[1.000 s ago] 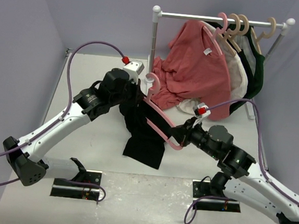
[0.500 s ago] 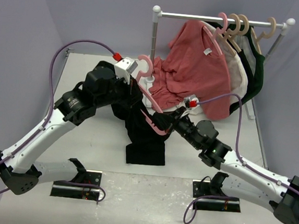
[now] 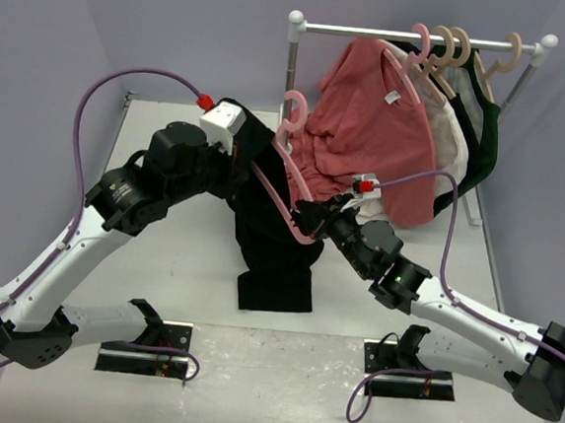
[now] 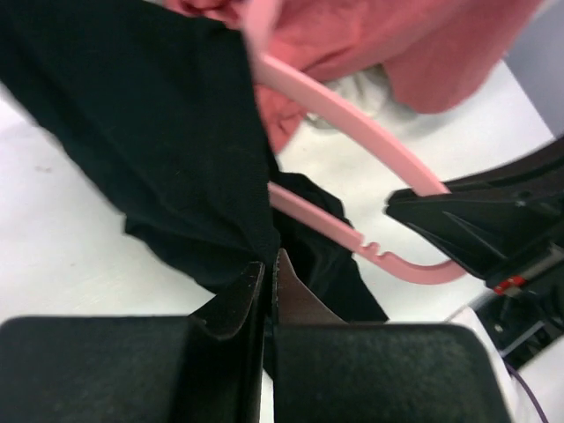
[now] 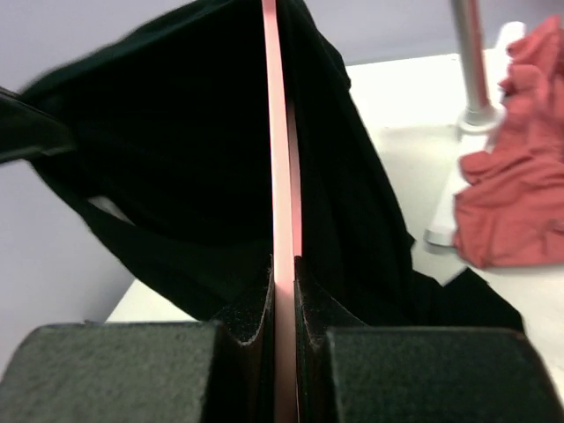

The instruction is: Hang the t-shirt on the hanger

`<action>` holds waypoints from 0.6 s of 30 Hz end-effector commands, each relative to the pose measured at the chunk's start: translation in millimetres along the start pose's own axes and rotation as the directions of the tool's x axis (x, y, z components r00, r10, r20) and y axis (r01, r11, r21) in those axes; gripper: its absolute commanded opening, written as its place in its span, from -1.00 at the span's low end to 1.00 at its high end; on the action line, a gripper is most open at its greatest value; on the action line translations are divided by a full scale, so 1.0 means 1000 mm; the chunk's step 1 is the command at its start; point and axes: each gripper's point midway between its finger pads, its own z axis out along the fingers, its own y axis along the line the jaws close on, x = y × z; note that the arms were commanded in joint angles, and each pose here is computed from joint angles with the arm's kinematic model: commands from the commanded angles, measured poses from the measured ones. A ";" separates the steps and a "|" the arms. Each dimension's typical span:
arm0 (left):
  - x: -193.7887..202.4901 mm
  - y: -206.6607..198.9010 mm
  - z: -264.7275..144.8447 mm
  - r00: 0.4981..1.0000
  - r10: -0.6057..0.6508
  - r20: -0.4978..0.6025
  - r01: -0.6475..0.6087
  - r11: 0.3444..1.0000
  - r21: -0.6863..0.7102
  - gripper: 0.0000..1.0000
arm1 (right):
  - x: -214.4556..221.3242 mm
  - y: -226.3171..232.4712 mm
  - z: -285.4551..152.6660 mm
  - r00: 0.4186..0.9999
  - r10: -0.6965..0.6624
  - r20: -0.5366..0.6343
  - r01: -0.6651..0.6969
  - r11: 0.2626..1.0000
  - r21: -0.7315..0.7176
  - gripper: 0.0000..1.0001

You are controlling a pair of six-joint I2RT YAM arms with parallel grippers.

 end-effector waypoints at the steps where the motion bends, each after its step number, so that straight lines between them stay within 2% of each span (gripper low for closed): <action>1: -0.029 0.036 -0.031 0.994 0.019 0.110 0.004 0.979 -0.204 -1.00 | -0.015 -0.022 -0.013 1.000 -0.024 0.013 0.022 0.988 0.155 -1.00; 4: -0.035 0.049 -0.036 0.989 0.024 0.145 0.018 0.961 -0.277 -1.00 | 0.011 -0.010 -0.025 0.981 -0.128 -0.149 0.135 0.990 0.037 -1.00; 7: -0.037 0.050 -0.031 0.988 0.035 0.151 0.008 0.960 -0.278 -1.00 | 0.041 0.010 -0.048 0.912 -0.266 -0.314 0.219 0.960 -0.177 -1.00; 9: -0.035 0.045 -0.024 0.990 0.038 0.137 -0.002 0.966 -0.257 -1.00 | 0.054 0.019 -0.061 0.875 -0.324 -0.360 0.228 0.932 -0.283 -1.00; 11: -0.031 0.039 -0.017 0.992 0.035 0.124 -0.006 0.974 -0.224 -1.00 | 0.059 0.019 -0.071 0.866 -0.350 -0.357 0.235 0.915 -0.328 -1.00; 12: -0.028 0.032 -0.012 0.993 0.028 0.117 -0.006 0.983 -0.184 -1.00 | 0.050 0.035 -0.073 0.898 -0.349 -0.267 0.223 0.885 -0.408 -1.00; 14: -0.021 0.025 -0.005 0.994 0.019 0.104 -0.004 0.990 -0.140 -1.00 | 0.051 0.056 -0.082 0.905 -0.363 -0.223 0.200 0.823 -0.531 -1.00; 16: -0.015 0.018 0.002 0.996 0.017 0.084 -0.008 0.995 -0.098 -1.00 | 0.048 0.069 -0.082 0.910 -0.365 -0.197 0.190 0.790 -0.583 -1.00; 18: -0.009 0.009 0.006 0.998 0.016 0.062 -0.013 0.999 -0.049 -1.00 | 0.040 0.072 -0.073 0.930 -0.331 -0.158 0.189 0.801 -0.568 -1.00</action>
